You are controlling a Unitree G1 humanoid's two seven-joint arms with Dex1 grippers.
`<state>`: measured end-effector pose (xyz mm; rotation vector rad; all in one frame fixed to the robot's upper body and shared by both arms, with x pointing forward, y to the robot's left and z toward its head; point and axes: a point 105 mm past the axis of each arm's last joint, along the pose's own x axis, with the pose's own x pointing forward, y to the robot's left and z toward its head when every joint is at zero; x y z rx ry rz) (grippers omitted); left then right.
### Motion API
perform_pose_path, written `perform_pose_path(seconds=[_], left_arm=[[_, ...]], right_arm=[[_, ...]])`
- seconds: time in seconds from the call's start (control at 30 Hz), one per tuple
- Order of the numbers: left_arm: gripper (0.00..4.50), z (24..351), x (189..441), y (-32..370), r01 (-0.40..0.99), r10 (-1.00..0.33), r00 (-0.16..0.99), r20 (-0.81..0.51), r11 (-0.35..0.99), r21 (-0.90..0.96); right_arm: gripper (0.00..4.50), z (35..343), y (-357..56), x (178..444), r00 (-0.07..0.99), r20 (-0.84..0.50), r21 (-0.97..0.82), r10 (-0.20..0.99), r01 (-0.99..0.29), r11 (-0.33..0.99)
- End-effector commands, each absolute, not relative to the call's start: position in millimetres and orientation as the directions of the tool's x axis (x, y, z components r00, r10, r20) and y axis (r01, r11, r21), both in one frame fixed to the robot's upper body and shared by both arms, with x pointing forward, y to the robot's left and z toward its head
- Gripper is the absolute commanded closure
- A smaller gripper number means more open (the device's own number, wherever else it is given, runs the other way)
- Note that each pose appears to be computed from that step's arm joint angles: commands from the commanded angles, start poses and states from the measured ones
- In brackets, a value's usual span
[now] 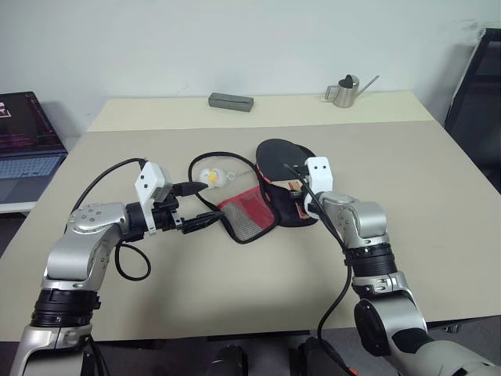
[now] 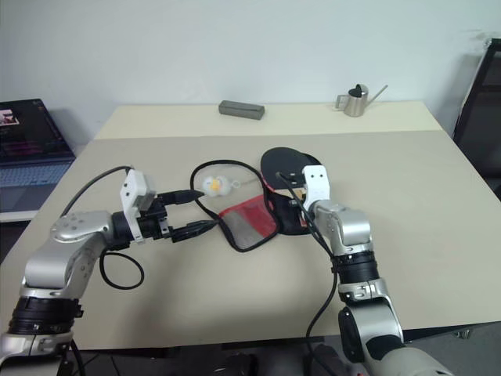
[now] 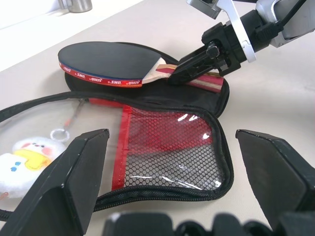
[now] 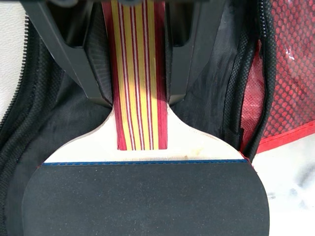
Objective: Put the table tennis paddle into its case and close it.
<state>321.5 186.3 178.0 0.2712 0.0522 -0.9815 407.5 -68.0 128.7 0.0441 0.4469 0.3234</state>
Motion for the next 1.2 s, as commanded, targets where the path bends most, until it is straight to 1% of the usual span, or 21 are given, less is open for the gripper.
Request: perform_pose_path(seconds=[0.03, 0.4, 0.6, 0.7, 0.77, 0.8, 0.93, 1.03, 1.1, 1.2], left_arm=[[0.0, 194.1, 318.6, 186.6, 0.818, -0.818, 0.558, -0.14, 0.512, 0.263], [0.0, 194.1, 319.9, 185.7, 0.82, -0.82, 0.554, -0.14, 0.508, 0.264], [0.0, 193.9, 320.6, 185.1, 0.82, -0.822, 0.553, -0.14, 0.507, 0.264], [0.0, 193.4, 320.6, 185.2, 0.82, -0.821, 0.554, -0.14, 0.508, 0.264], [0.0, 193.1, 320.6, 185.4, 0.819, -0.82, 0.555, -0.14, 0.509, 0.264], [0.0, 192.9, 320.4, 185.4, 0.819, -0.82, 0.555, -0.141, 0.509, 0.264], [0.0, 192.9, 320.0, 186.1, 0.817, -0.818, 0.558, -0.141, 0.512, 0.265], [0.0, 193.3, 319.5, 187.3, 0.815, -0.815, 0.562, -0.14, 0.516, 0.266], [0.0, 193.2, 319.2, 188.4, 0.812, -0.812, 0.567, -0.139, 0.521, 0.265], [0.0, 192.2, 319.1, 192.2, 0.8, -0.8, 0.584, -0.138, 0.539, 0.263]], right_arm=[[3.42, 150.3, -64.1, 411.1, 0.885, -0.34, 0.088, 0.317, -0.306, 0.948], [3.42, 144.5, -67.1, 401.4, 0.881, -0.361, 0.06, 0.306, -0.306, 0.95], [3.42, 144.8, -65.6, 404.2, 0.882, -0.363, 0.072, 0.3, -0.294, 0.953], [3.42, 147.3, -67.9, 407.6, 0.893, -0.353, 0.093, 0.28, -0.264, 0.96], [2.69, 149.3, -67.7, 409.4, 0.897, -0.346, 0.099, 0.275, -0.256, 0.962], [2.49, 150.8, -67.2, 410.1, 0.899, -0.342, 0.099, 0.273, -0.255, 0.962], [1.22, 159.2, -65.1, 410.2, 0.906, -0.319, 0.096, 0.278, -0.261, 0.961], [1.22, 172.3, -61.9, 403.7, 0.903, -0.292, 0.138, 0.316, -0.287, 0.948], [1.22, 182.4, -59.0, 395.5, 0.894, -0.265, 0.172, 0.36, -0.324, 0.93], [1.22, 193.2, -60.1, 383.7, 0.881, -0.225, 0.178, 0.417, -0.383, 0.906]])
